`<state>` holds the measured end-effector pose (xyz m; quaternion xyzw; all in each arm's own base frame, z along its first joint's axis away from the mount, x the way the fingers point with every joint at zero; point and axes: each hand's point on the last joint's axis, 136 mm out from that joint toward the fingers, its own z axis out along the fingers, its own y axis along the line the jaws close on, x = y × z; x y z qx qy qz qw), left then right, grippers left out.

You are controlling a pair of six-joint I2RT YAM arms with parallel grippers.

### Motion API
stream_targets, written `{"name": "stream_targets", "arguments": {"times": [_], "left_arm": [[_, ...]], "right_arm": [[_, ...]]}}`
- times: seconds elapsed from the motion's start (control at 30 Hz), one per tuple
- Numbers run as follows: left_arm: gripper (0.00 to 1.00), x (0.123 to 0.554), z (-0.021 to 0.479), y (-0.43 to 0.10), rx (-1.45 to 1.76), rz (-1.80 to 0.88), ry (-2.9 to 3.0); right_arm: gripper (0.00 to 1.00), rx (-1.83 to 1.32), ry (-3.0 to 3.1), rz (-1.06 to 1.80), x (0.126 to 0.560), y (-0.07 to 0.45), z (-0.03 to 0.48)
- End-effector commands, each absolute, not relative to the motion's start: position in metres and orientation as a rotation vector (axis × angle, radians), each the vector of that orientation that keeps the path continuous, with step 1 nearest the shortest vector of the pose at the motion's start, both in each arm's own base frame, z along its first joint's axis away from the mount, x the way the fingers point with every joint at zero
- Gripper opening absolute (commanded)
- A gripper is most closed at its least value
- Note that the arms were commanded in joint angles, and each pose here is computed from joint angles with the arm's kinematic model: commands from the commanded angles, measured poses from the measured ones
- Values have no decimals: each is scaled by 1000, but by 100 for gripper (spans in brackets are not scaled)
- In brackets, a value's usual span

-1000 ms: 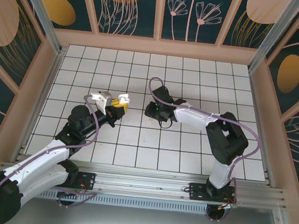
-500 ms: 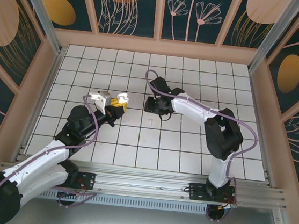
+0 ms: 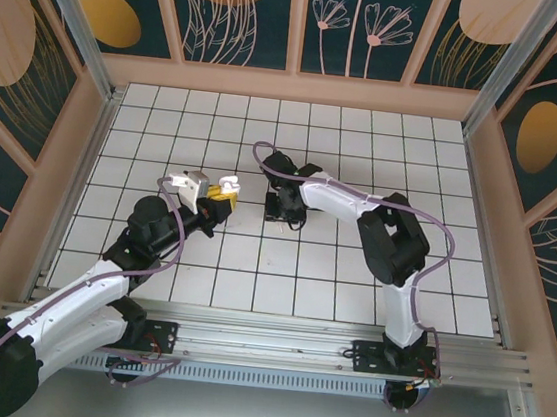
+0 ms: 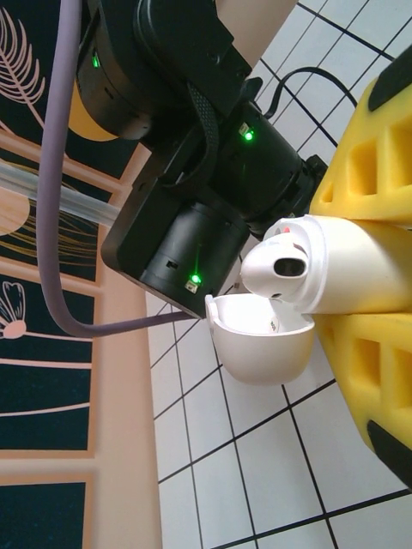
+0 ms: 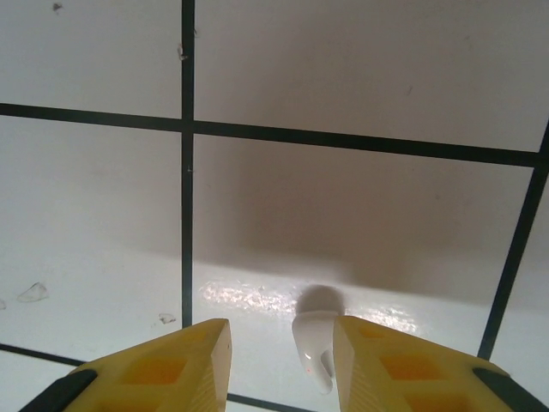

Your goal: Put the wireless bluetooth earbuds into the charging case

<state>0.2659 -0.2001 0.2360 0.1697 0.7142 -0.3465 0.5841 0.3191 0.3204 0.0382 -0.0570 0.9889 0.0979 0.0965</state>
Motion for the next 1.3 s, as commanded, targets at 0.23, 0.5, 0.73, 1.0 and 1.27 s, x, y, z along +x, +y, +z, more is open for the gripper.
{"name": "stream_targets", "arguments": {"times": [0.23,0.5,0.73,1.0,1.27], "left_arm": [[20,265,240,-196,391,-785,1645],[20,265,240,-197,393,-787,1646],[21,266,240,-197,392,-791,1647],[21,266,240,-196,381,-792,1650],[21,268,241,-198,384,-795,1654]], "right_arm": [[35,-219,2964,140,316,311,26],[33,-227,2974,115,313,308,22],[33,-241,2986,113,310,308,15],[31,-260,2994,111,310,309,9],[21,-264,2983,108,313,308,12]]}}
